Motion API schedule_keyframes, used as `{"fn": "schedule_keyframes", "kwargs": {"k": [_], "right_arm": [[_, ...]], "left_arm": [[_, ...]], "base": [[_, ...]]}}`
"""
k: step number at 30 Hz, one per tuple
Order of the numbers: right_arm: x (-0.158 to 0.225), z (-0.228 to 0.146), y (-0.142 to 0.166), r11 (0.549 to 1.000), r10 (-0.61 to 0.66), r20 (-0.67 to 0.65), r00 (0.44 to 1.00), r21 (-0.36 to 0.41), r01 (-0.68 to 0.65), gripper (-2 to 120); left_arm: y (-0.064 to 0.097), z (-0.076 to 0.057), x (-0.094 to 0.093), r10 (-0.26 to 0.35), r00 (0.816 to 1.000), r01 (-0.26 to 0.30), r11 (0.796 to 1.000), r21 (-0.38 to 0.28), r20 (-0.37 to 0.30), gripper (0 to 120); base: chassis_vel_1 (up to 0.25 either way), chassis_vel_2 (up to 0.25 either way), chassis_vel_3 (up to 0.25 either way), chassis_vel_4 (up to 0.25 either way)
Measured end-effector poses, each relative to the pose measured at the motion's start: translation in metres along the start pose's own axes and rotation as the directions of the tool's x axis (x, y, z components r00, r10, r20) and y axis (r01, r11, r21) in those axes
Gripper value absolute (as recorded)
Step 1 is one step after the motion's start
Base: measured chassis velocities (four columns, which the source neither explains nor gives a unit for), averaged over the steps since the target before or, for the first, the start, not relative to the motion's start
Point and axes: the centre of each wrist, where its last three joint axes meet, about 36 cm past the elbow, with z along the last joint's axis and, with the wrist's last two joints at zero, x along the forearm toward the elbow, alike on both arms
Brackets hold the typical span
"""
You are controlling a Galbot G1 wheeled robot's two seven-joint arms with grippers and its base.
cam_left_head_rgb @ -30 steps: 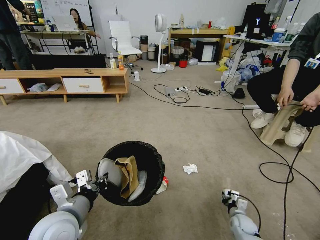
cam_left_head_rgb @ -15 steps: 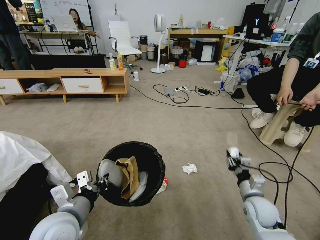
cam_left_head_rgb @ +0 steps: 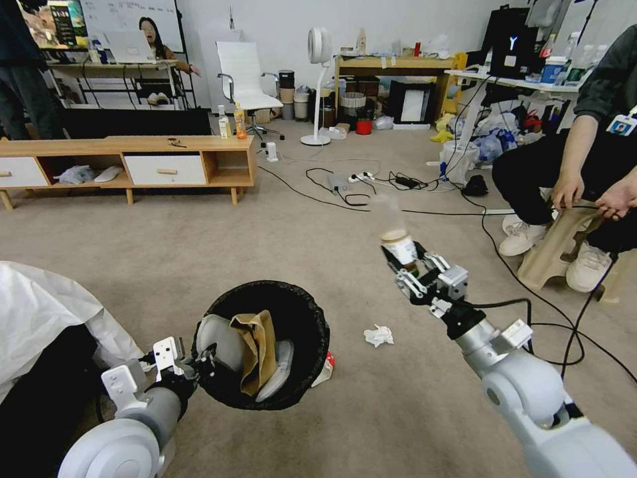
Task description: Pick up the trash bin and place the garbage on the floor into it.
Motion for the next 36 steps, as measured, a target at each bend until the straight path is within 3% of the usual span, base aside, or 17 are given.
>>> {"fn": "schedule_keyframes", "kwargs": {"k": [6, 13, 25, 36], "right_arm": [[-0.05, -0.034, -0.005, 0.982, -0.178, 0.108, 0.978, -0.05, 0.184, 41], [-0.087, -0.018, 0.009, 0.95, -0.274, 0.12, 0.954, -0.119, 0.288, 41], [-0.113, 0.021, 0.04, 0.909, -0.343, 0.063, 0.937, -0.229, 0.348, 41], [-0.11, 0.049, 0.055, 0.905, -0.344, -0.013, 0.939, -0.271, 0.328, 41]], "left_arm": [[0.002, -0.008, -0.014, -0.001, 1.0, 0.001, 1.0, -0.022, 0.005, 5], [0.0, -0.015, -0.034, 0.022, 1.0, -0.022, 0.998, -0.051, -0.003, 5], [-0.002, -0.032, -0.061, 0.062, 0.998, -0.062, 0.997, -0.053, 0.012, 5], [-0.002, -0.041, -0.065, 0.076, 0.997, -0.075, 0.996, -0.045, 0.031, 5]], "base": [[0.0, 0.0, 0.0, 0.0], [0.0, 0.0, 0.0, 0.0], [0.0, 0.0, 0.0, 0.0], [0.0, 0.0, 0.0, 0.0]]}}
